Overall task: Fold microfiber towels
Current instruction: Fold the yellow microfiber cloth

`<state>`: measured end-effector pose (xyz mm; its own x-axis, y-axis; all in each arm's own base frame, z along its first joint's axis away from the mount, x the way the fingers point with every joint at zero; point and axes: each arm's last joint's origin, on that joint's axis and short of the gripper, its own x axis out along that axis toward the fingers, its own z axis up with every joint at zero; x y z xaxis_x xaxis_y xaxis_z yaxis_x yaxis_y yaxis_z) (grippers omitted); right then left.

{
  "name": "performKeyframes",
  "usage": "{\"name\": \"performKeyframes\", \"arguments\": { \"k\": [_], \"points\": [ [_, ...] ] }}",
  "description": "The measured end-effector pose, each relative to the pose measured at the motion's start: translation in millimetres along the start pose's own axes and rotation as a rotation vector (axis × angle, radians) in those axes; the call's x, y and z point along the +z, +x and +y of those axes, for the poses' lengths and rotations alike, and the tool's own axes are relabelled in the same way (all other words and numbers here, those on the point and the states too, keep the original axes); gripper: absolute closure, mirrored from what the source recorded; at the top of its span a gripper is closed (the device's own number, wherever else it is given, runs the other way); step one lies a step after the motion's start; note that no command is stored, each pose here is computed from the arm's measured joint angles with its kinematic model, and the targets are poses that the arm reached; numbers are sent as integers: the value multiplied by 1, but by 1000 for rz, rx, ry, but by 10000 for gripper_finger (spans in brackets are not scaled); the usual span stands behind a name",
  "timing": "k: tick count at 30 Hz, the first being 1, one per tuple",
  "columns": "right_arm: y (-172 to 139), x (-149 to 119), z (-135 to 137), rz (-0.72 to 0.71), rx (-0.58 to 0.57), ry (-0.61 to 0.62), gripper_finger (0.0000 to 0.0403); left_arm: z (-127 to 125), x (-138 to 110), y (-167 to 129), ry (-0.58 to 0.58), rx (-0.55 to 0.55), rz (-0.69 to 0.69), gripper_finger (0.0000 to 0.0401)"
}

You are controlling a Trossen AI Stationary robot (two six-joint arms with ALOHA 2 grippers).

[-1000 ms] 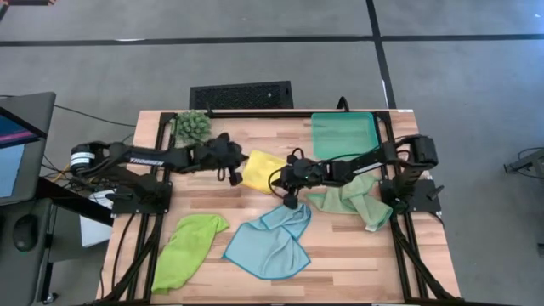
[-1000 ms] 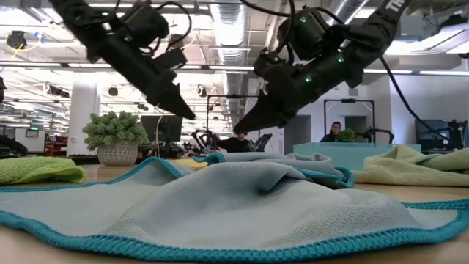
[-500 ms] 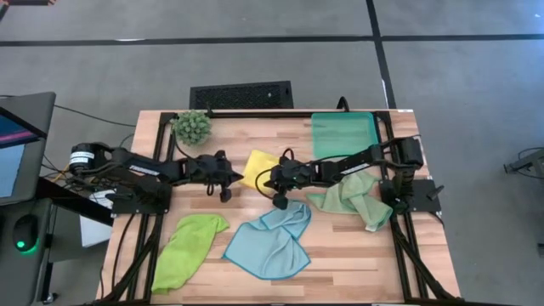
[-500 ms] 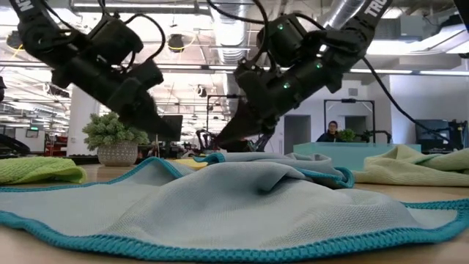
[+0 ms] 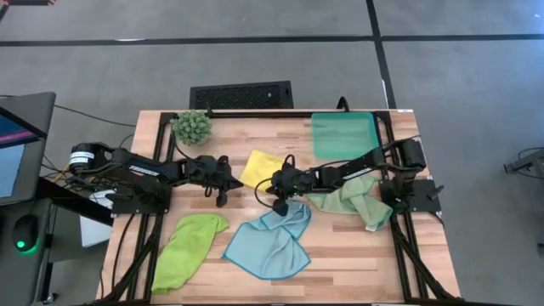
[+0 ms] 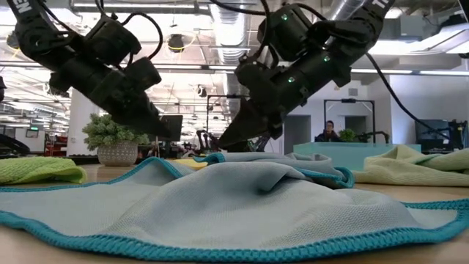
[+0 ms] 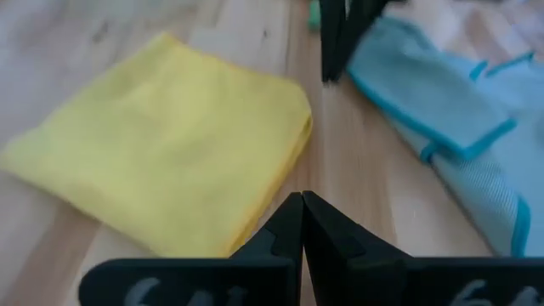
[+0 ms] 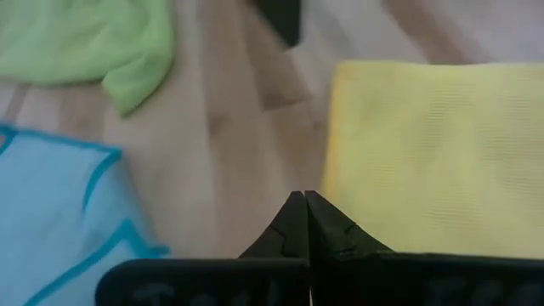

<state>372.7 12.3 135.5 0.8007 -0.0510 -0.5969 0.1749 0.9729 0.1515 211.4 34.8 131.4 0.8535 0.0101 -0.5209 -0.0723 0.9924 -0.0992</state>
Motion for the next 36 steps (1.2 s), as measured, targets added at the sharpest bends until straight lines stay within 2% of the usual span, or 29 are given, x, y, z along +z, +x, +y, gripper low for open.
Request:
{"name": "performKeyframes", "arguments": {
  "k": [6, 10, 12, 17, 22, 36],
  "points": [
    [-1, 4, 4, -63, -31, 54, 398, 2, -5, 0, 47, 43, 49, 401],
    [5, -1, -3, -49, -77, 86, 399, 8, 7, 0, 111, 90, -57, 401],
    [11, -7, -10, -21, -95, 126, 399, 14, 9, 5, 120, 106, -48, 401],
    [26, -21, -17, 6, -119, 175, 399, 29, -3, 23, 93, 63, 49, 401],
    [27, -21, -17, -14, -128, 195, 399, 39, -15, 37, 76, 60, 126, 401],
    [26, -27, -15, 59, -125, 229, 399, 39, -17, 39, 114, 56, 144, 401]
  ]
}}
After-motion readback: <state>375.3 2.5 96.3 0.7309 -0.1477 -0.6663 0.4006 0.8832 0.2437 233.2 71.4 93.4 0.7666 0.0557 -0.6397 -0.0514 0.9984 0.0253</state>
